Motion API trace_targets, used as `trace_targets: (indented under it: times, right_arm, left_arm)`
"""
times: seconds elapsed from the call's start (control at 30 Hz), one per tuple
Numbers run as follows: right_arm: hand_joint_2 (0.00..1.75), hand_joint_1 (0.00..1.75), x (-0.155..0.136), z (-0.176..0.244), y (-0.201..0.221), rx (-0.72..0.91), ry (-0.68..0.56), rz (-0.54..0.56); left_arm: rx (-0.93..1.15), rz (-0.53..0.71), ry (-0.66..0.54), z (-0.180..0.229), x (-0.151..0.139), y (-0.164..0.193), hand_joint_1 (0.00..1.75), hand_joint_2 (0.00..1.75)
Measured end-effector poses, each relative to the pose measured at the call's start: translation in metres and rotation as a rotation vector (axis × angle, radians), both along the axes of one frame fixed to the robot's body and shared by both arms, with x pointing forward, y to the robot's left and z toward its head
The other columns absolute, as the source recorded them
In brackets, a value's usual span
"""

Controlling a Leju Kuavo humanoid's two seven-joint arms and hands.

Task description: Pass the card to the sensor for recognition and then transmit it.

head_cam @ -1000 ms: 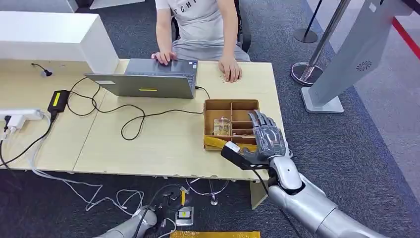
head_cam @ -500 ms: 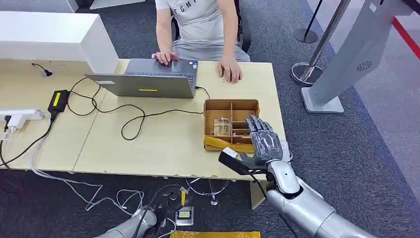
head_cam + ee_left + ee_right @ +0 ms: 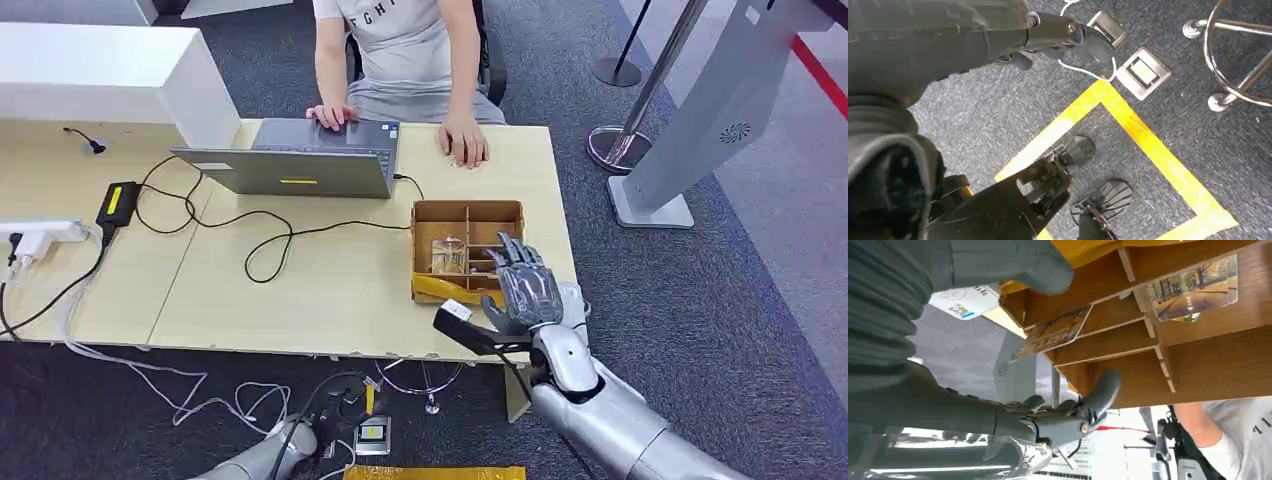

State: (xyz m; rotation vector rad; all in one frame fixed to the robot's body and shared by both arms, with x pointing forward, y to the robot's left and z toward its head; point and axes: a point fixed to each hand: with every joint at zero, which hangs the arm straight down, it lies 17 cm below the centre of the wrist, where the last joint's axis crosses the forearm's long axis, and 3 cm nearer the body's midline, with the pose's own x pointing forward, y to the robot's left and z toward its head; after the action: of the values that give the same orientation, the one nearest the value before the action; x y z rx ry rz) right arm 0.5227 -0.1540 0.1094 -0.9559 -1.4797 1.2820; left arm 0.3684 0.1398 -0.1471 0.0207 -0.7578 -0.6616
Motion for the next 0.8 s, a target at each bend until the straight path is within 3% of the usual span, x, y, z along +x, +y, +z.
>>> trace_targets:
  times: [0.67, 0.7, 0.73, 0.8]
  right_arm:
    - [1.75, 1.75, 0.000, -0.008, 0.009, 0.004, 0.014, 0.009]
    - [1.75, 0.66, 0.000, -0.009, 0.010, 0.004, 0.015, 0.012]
    - [1.75, 0.00, 0.000, -0.010, 0.011, 0.003, 0.017, 0.013]
    - [1.75, 0.00, 0.000, -0.012, 0.013, 0.010, 0.018, 0.017]
  left_arm:
    - [0.003, 0.004, -0.007, 0.002, 0.003, 0.001, 0.00, 0.00]
    - [0.003, 0.004, -0.008, 0.002, 0.003, 0.000, 0.00, 0.00]
    - [0.004, 0.005, -0.008, 0.002, 0.003, 0.001, 0.00, 0.00]
    - [0.007, 0.011, -0.012, 0.002, 0.004, 0.002, 0.00, 0.00]
